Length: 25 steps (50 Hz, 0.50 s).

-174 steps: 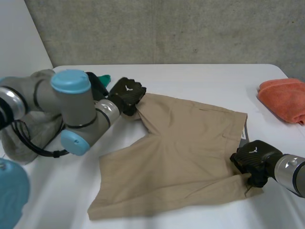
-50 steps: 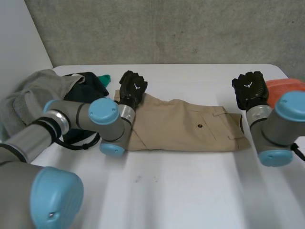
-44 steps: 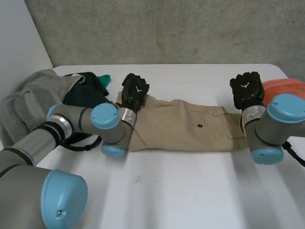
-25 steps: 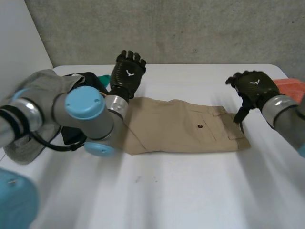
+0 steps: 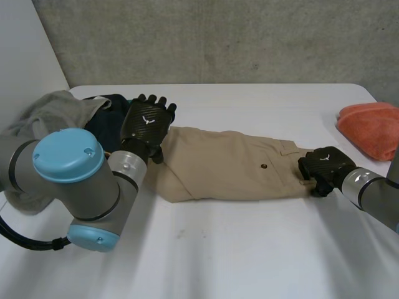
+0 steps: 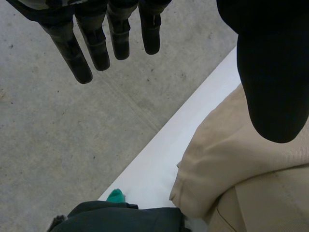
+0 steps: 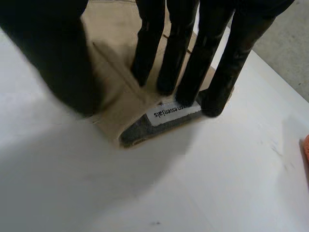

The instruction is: Fold the laundry.

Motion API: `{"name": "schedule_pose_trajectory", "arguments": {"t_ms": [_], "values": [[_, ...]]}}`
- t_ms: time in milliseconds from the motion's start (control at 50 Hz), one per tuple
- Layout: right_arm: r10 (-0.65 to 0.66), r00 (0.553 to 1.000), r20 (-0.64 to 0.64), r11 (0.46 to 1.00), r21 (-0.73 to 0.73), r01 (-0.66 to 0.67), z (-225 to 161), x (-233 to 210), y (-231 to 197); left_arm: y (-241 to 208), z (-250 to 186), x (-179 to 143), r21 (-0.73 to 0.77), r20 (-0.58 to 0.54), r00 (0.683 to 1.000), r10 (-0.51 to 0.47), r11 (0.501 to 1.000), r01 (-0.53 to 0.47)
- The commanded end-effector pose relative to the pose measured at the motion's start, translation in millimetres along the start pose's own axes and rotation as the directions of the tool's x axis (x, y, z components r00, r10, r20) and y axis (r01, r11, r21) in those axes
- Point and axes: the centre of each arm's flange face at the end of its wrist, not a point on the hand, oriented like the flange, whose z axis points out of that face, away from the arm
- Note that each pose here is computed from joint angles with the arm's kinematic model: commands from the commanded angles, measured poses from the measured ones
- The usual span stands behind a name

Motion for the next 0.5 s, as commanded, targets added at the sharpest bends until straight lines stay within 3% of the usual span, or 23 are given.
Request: {"name": "schedule_pose_trajectory", "arguments": {"t_ms": [20,160,340,420,500], "values": [[0.010,0.999,-0.037,1.000,0.002,-0.010,1.5,9.8,3.9,-3.7,-0.2,-1.4,0.009,0.005,1.000,0.002,1.000,-0.002],[0.024,0.990,-0.136,0.999,-0.028,-0.028,-23.6,42.0,9.6,-10.6,-5.7,-5.8,0.016,0.016,1.000,-0.002,1.000,0.002],[-0.057,0.969,-0.239,0.993,-0.115,0.030,-60.3,90.5,22.4,-14.8,-20.6,-12.9,0.010,0.024,1.000,-0.006,1.000,0.006],[-0.122,0.970,-0.212,0.992,-0.066,0.110,-58.4,79.9,1.6,-12.7,-23.5,-14.6,0.001,0.026,0.999,-0.024,1.000,0.024],[-0.195,0.971,-0.138,0.973,0.096,0.209,-52.1,38.0,-45.4,-13.1,-25.1,-17.5,-0.001,0.032,0.998,-0.054,0.999,0.054]]}}
